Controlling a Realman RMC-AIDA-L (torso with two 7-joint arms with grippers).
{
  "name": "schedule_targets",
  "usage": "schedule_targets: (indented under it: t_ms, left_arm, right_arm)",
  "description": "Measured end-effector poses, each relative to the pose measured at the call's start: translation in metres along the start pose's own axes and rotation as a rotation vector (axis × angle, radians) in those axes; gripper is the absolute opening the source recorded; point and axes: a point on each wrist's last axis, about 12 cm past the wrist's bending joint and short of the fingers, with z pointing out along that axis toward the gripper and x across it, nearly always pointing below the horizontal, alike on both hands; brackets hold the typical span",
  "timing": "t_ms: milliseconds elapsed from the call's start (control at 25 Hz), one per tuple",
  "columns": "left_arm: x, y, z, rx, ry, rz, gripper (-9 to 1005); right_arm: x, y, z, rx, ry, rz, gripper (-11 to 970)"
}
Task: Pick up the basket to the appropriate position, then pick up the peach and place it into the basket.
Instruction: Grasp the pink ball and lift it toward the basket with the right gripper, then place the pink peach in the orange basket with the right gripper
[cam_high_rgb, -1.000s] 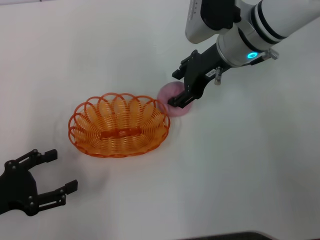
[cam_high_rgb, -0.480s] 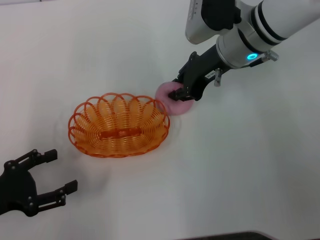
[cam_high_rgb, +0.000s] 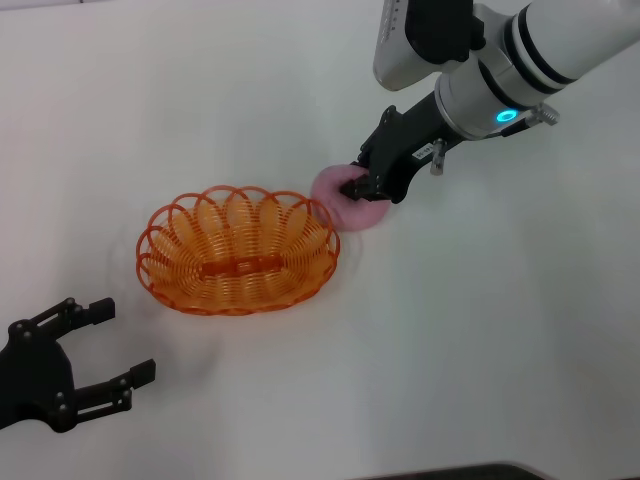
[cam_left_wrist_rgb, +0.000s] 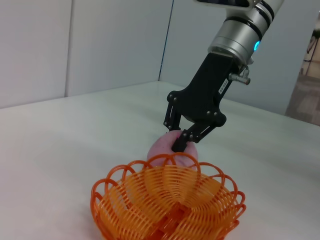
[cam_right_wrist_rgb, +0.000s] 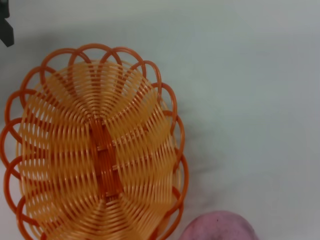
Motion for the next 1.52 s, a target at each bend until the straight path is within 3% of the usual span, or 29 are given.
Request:
schedule_targets:
  t_ms: [360,720,880,1360,1520]
  left_arm:
    - [0.0,0.0,0.0,0.0,-0.001,-0.003,891]
    - [-0.002,0.001,0.0,-0.002,-0.007,0.0,891]
    - [-0.002,0.001,0.0,-0.001,-0.009,0.001,891]
    - [-0.004,0.002,0.002,0.002,-0.014,0.002,891]
    - [-0.004,0.002,0.002,0.003,-0.015,-0.004,891]
  right_arm:
    - [-0.001,0.0,-0.003,-0.002,-0.004,0.003,180]
    - [0.0,0.001,-0.066,0.021,-0.143,0.032,181]
    - [0.003,0.005,-0.078,-0.009,-0.201,0.047,181]
    - [-0.012,0.03,-0.044,-0.195,-0.291,-0.022,180]
    - [-0.018,0.034,-0.025,-0.207,-0.281,-0.038,180]
